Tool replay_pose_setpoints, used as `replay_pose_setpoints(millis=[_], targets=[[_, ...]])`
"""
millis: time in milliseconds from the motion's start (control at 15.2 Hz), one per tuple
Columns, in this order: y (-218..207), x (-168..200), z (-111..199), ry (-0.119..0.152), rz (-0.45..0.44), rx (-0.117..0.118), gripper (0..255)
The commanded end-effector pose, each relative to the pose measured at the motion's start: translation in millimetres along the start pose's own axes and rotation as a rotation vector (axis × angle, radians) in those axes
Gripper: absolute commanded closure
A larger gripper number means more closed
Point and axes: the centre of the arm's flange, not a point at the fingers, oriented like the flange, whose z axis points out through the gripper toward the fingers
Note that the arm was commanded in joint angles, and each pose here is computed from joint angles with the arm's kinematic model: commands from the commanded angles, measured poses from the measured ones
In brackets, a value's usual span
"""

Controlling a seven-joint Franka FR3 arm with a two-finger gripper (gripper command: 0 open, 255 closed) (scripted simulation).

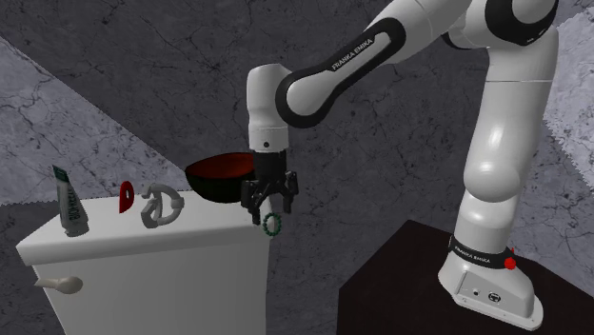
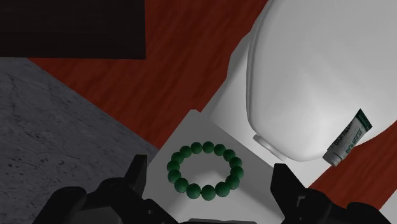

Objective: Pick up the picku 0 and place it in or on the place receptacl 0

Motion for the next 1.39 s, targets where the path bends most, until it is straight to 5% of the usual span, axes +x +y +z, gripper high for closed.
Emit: replay_pose_setpoints(millis=[0,594,660,1320], targets=[[0.9,-0.2,10.2,-0.008,-0.002,-0.001,0],[1.0,-0.3,18.4,-0.008,-0.002,-0.001,0],[1.0,-0.3,18.4,-0.008,-0.002,-0.001,255],[0.6,-0.9,13.2,-0.008,-0.002,-0.001,255]])
